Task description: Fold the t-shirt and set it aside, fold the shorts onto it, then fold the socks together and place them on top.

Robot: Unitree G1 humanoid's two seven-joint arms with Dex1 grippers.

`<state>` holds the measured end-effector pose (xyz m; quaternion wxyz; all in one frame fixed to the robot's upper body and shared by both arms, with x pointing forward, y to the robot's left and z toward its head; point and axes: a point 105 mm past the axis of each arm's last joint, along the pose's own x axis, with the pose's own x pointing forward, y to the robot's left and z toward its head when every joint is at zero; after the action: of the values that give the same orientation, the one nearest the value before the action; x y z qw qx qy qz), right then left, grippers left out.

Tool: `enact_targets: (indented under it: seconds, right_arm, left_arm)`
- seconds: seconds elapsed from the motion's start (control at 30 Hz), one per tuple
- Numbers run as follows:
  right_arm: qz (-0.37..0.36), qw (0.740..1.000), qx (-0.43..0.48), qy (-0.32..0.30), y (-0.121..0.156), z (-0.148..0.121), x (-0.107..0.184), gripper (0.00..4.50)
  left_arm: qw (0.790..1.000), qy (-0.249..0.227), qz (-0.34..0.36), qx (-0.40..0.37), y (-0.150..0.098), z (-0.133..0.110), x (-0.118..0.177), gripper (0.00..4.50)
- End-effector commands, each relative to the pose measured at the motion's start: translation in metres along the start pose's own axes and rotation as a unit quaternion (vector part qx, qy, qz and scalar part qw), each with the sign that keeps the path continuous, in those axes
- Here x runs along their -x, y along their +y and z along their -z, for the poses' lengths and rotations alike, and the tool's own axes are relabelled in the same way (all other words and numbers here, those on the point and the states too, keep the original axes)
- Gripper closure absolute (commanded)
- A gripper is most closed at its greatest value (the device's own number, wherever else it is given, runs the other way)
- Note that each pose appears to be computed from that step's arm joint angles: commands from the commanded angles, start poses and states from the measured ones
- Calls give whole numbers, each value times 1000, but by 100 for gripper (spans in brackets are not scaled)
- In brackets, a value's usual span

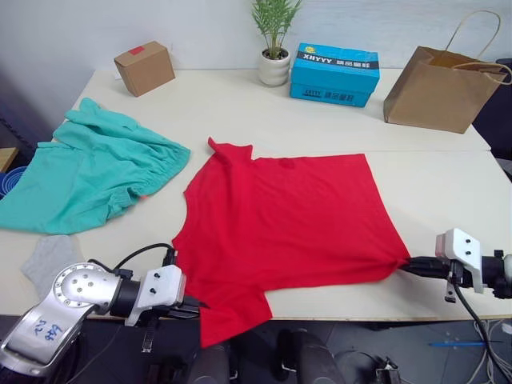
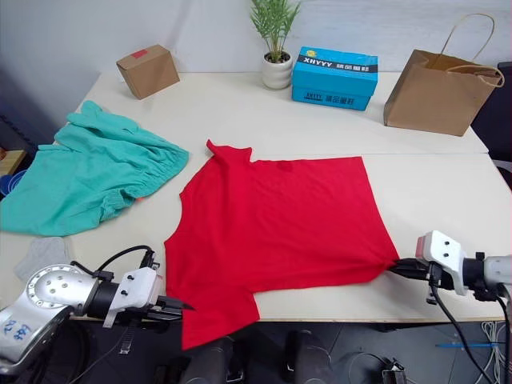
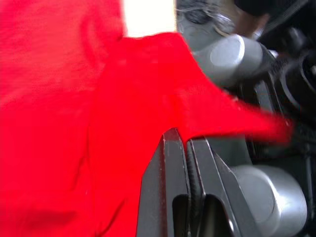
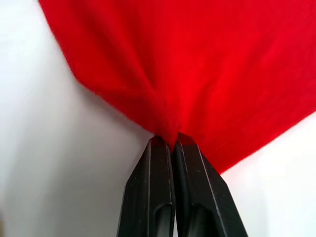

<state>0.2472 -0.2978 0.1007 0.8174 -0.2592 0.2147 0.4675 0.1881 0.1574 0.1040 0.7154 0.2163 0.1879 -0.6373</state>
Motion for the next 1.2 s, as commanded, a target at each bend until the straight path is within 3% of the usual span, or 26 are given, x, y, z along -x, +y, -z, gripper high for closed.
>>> enact_targets:
  seconds: [0.03, 0.27, 0.47, 0.7, 1.07, 1.2]
  right_arm:
    - [-9, 1000, -12, 5, 7, 0, 5, 450]
    - [-8, 1000, -19, 3, 10, -1, 3, 450]
    - [-23, 998, -51, -5, 12, -9, 8, 450]
    - [-20, 989, -147, -14, -3, -27, 15, 450]
    - [-31, 979, -200, -17, -14, -44, 10, 450]
    - [-17, 978, -205, -20, -20, -43, 0, 450]
  left_arm:
    - [1000, 16, -7, 2, -7, 2, 4, 447]
    - [999, 23, -43, -1, 10, 8, 15, 447]
    - [993, -26, -56, 105, 20, 5, 26, 447]
    - [974, -63, -94, 197, 39, 2, 36, 447]
    - [931, -123, -124, 322, 60, -8, 53, 447]
    - [921, -99, -145, 349, 67, 0, 47, 447]
